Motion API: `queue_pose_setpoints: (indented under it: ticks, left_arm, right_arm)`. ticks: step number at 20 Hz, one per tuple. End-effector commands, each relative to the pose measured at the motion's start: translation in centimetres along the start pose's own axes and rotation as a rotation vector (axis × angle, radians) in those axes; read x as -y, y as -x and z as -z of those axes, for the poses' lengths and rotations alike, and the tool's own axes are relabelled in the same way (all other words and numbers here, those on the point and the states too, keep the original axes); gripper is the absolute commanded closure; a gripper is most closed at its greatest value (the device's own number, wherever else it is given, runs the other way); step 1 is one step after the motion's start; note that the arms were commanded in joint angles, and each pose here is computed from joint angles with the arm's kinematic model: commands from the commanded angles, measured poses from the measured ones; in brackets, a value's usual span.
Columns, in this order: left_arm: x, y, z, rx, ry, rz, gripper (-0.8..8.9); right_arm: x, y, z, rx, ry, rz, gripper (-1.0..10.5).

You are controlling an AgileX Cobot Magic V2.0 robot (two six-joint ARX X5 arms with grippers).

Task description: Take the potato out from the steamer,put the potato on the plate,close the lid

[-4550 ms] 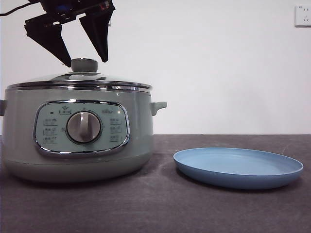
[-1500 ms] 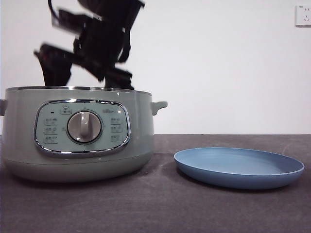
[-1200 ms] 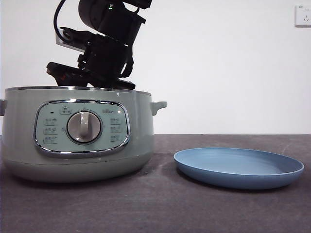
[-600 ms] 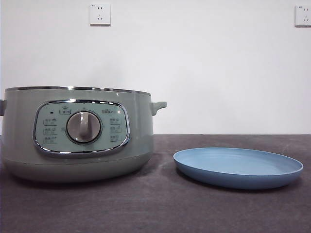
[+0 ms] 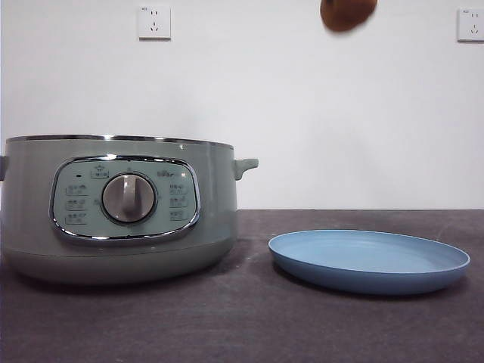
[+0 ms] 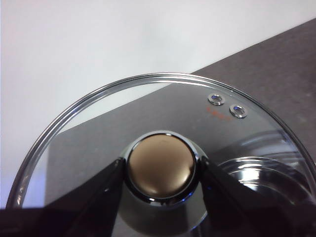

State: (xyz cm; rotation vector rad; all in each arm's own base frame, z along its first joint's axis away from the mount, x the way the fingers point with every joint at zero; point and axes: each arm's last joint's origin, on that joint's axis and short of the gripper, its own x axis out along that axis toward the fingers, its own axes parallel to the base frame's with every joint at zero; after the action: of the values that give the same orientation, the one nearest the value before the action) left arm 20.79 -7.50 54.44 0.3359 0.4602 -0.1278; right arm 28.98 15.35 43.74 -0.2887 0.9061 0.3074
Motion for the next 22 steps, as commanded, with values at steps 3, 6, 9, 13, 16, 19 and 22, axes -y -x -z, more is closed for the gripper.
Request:
queue_pose_setpoints:
  ticks: [3, 6, 9, 13, 16, 19, 22]
  left_arm:
    - [-0.3, 0.7, 0.2, 0.000, -0.007, 0.008, 8.22]
    - [-0.3, 0.7, 0.2, 0.000, -0.007, 0.008, 8.22]
    - [-0.3, 0.7, 0.2, 0.000, -0.006, 0.008, 8.22]
    - [-0.3, 0.7, 0.2, 0.000, -0.007, 0.010, 8.22]
    - [-0.3, 0.7, 0.2, -0.003, -0.007, 0.010, 8.22]
    - [-0.3, 0.7, 0.2, -0.003, -0.005, 0.012, 8.22]
    - [-0.2, 0.7, 0.2, 0.003, -0.005, 0.062, 8.22]
  right_arm:
    - [-1.1, -6.9, 3.7, -0.304, 0.015, -0.001, 9.6]
    - [-2.0, -11.3, 6.3, -0.388, 0.020, -0.044, 9.6]
    - [-2.4, -14.9, 8.4, -0.378, 0.013, -0.056, 9.6]
    - [-2.9, -18.1, 10.9, -0.352, 0.003, -0.085, 9.6]
    - [-3.0, -19.7, 12.7, -0.356, 0.002, -0.084, 9.6]
    - [-2.9, -20.3, 13.7, -0.379, -0.001, -0.081, 9.5]
    - [-2.9, -20.3, 13.8, -0.385, -0.003, -0.082, 9.4]
